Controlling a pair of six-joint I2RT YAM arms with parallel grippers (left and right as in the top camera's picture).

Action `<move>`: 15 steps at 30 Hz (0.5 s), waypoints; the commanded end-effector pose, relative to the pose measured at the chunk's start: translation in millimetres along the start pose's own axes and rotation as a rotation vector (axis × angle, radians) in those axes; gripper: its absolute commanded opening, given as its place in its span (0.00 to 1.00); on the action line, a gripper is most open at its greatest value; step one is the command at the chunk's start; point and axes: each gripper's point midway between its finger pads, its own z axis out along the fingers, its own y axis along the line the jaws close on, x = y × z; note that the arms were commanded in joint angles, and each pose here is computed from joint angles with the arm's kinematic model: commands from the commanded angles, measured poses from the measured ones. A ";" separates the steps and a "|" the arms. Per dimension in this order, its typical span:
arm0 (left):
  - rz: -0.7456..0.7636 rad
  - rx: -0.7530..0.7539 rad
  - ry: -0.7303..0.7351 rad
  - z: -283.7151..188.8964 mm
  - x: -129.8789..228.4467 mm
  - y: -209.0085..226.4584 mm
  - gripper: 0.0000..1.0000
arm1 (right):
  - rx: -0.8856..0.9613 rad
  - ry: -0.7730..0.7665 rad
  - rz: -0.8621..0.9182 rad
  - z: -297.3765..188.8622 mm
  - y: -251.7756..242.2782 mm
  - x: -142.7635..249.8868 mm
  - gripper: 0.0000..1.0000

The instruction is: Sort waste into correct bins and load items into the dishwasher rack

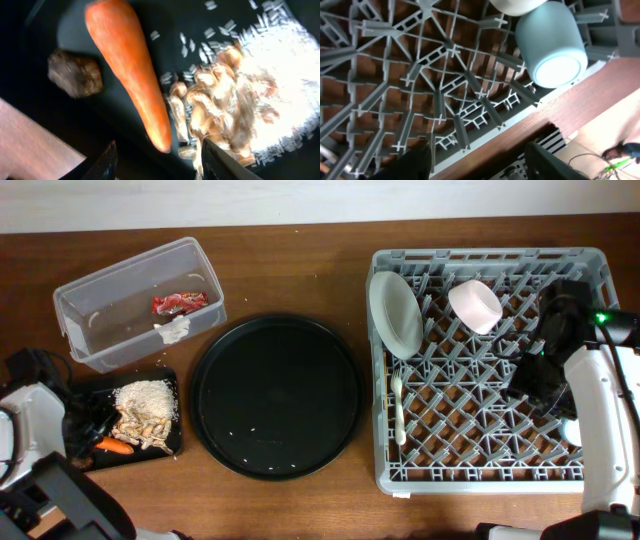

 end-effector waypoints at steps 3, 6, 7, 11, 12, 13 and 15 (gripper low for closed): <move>0.411 0.282 -0.162 -89.6 29.7 -115.7 0.62 | -0.457 -0.016 -0.278 -18.8 78.9 1.5 0.83; 0.826 0.353 -0.147 -99.4 94.5 -177.3 0.72 | -0.547 -0.140 -0.437 -34.1 115.7 -9.1 0.92; 0.894 0.351 -0.128 -101.7 110.2 -183.2 0.75 | -0.551 -0.171 -0.465 -37.6 124.9 -11.1 0.97; 0.911 0.256 -0.033 -118.4 130.2 -152.0 0.77 | -0.493 -0.160 -0.413 -36.8 110.3 -8.2 0.99; 0.909 0.226 -0.059 -124.0 128.8 -142.1 0.77 | -0.450 -0.203 -0.377 -42.8 99.4 -11.7 1.00; 0.909 0.223 -0.122 -131.9 127.1 -135.1 0.77 | -0.451 -0.255 -0.372 -53.4 94.2 -11.9 1.00; 0.897 0.277 -0.260 -145.2 129.1 -124.7 0.79 | -0.475 -0.375 -0.360 -73.6 85.3 -7.9 1.00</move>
